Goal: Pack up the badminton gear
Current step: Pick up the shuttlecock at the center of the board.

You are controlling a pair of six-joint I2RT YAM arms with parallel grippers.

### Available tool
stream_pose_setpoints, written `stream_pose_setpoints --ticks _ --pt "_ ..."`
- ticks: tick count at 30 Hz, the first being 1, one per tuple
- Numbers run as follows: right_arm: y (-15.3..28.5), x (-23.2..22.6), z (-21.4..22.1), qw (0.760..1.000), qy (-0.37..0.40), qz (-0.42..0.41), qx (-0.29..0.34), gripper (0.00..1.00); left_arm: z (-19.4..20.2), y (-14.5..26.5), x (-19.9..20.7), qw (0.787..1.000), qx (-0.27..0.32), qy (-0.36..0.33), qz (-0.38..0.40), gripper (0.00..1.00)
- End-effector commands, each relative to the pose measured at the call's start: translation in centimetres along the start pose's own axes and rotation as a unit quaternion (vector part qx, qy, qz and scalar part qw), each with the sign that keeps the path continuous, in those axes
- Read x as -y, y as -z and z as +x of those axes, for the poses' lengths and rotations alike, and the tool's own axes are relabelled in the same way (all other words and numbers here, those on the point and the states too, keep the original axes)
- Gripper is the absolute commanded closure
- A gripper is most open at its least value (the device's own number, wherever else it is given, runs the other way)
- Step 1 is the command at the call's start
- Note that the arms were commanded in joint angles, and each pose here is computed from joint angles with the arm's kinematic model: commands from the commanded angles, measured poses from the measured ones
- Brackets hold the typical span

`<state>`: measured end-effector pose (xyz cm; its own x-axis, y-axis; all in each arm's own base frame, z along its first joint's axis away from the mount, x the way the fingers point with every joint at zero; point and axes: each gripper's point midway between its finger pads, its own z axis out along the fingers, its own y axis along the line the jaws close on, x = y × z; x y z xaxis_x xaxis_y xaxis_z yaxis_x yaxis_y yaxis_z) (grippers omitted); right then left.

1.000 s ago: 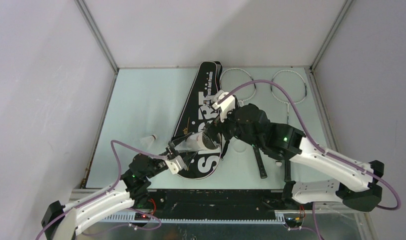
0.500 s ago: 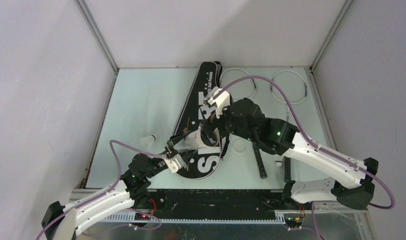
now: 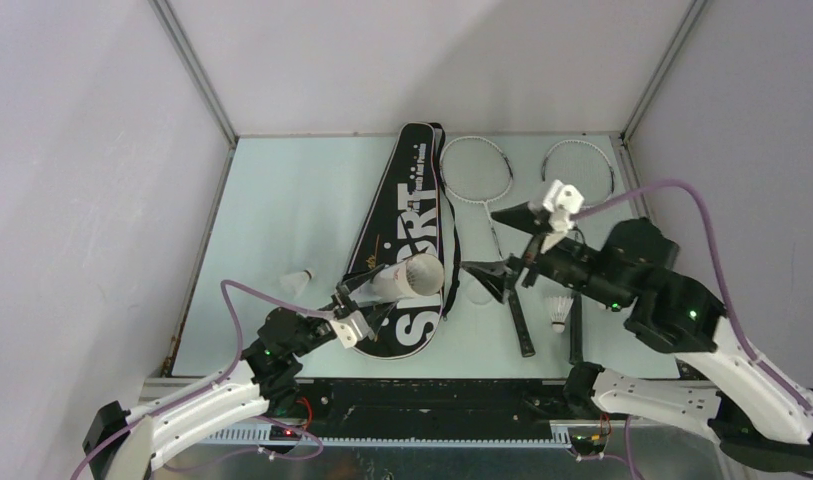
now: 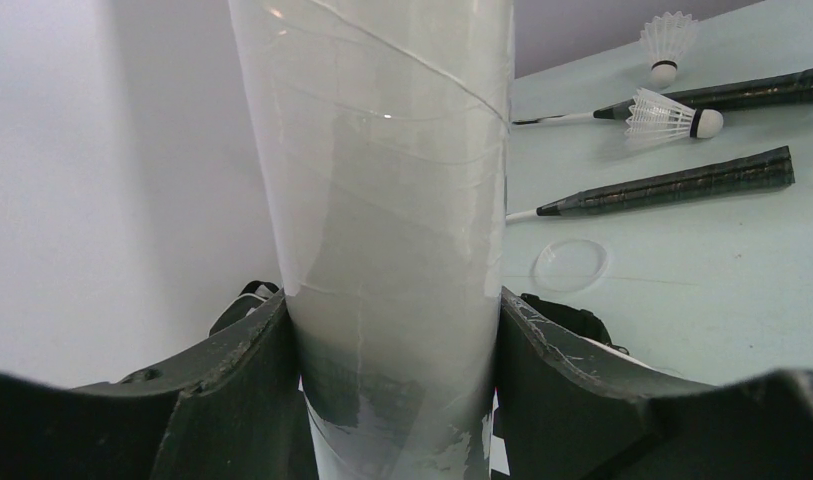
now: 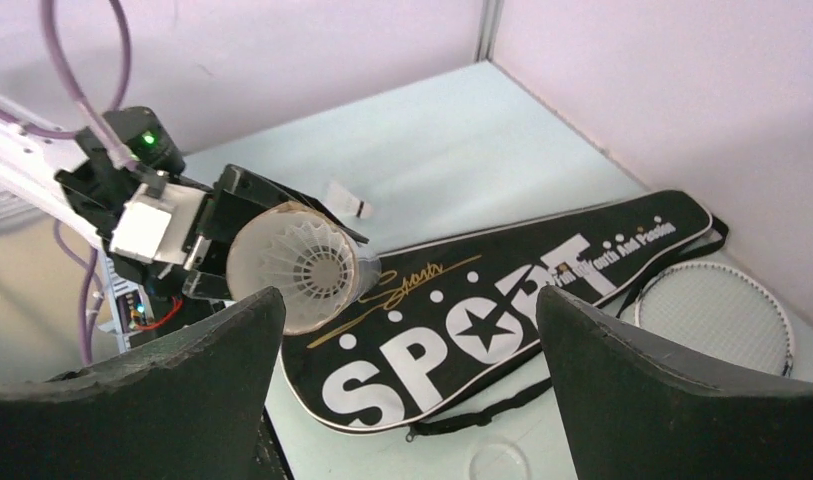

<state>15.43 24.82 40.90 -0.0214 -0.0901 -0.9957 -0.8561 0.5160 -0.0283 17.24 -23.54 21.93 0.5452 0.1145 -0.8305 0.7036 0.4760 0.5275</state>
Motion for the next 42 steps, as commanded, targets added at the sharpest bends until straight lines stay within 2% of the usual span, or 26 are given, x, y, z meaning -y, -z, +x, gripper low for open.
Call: stream_pose_setpoints --ticks 1,4,6,7,8,9,10,11,12,13,17,19,21,23,24,27,30,34,39,42 --pt "0.9 -0.1 -0.1 1.0 -0.004 -0.008 0.019 0.01 1.1 0.2 0.3 1.0 -0.021 0.014 -0.001 0.48" --pt "1.7 2.4 0.3 0.998 -0.023 0.062 0.019 0.01 1.1 0.2 0.2 1.0 -0.021 0.015 0.0 0.48" --pt "2.5 6.8 1.3 0.979 -0.073 0.188 0.004 0.01 0.9 0.3 0.2 1.0 -0.018 0.015 0.0 0.48" --pt "3.4 10.1 3.3 0.952 -0.11 0.286 -0.025 0.01 0.7 0.3 0.2 1.0 -0.015 0.015 -0.001 0.48" --pt "4.7 11.6 4.8 0.932 -0.125 0.334 -0.061 0.01 0.7 0.4 0.3 1.0 -0.015 0.016 0.0 0.48" --pt "5.6 14.4 6.5 0.893 -0.165 0.412 -0.079 0.01 0.6 0.4 0.2 1.0 -0.011 0.015 -0.002 0.48" --pt "6.3 15.4 7.2 0.874 -0.184 0.439 -0.095 0.01 0.6 0.5 0.2 1.0 -0.011 0.015 -0.002 0.48" --pt "7.4 17.0 10.2 0.833 -0.219 0.486 -0.143 0.01 0.6 0.5 0.1 1.0 -0.011 0.015 -0.004 0.48" --pt "8.5 17.2 12.1 0.809 -0.234 0.507 -0.183 0.01 0.6 0.5 0.1 1.0 -0.011 0.014 -0.005 0.48" --pt "9.0 18.3 14.1 0.774 -0.264 0.538 -0.205 0.01 0.5 0.5 0.1 1.0 -0.011 0.014 -0.005 0.48" --pt "13.0 19.3 21.3 0.664 -0.269 0.617 -0.326 0.02 0.6 0.6 0.1 1.0 -0.012 0.015 -0.003 0.48" --pt "14.1 19.0 24.1 0.629 -0.269 0.624 -0.377 0.01 0.6 0.6 0.2 1.0 -0.013 0.015 -0.002 0.49" --pt "14.5 18.4 26.3 0.609 -0.285 0.617 -0.41 0.01 0.7 0.6 0.2 1.0 -0.015 0.015 -0.002 0.48" --pt "14.3 17.7 28.4 0.6 -0.299 0.602 -0.433 0.01 0.7 0.6 0.2 1.0 -0.015 0.014 -0.003 0.48" --pt "13.7 17.7 29.1 0.605 -0.309 0.592 -0.434 0.01 0.7 0.6 0.2 1.0 -0.016 0.014 -0.003 0.48" --pt "13.9 17.1 32.0 0.583 -0.349 0.588 -0.439 0.03 0.6 0.6 0.3 1.0 -0.014 0.015 0.001 0.48" --pt "13.9 17.4 34.1 0.555 -0.406 0.598 -0.412 0.09 0.5 0.6 0.5 1.0 -0.009 0.015 0.005 0.48" --pt "14.6 18.2 35.6 0.515 -0.42 0.646 -0.376 0.1 0.6 0.5 0.6 1.0 -0.011 0.016 0.008 0.49" --pt "13.5 19.7 35.8 0.51 -0.45 0.663 -0.312 0.12 0.5 0.5 0.6 1.0 -0.01 0.018 0.01 0.49" --pt "13.7 20.2 35.8 0.503 -0.456 0.671 -0.298 0.15 0.5 0.5 0.7 1.0 -0.01 0.018 0.011 0.49"
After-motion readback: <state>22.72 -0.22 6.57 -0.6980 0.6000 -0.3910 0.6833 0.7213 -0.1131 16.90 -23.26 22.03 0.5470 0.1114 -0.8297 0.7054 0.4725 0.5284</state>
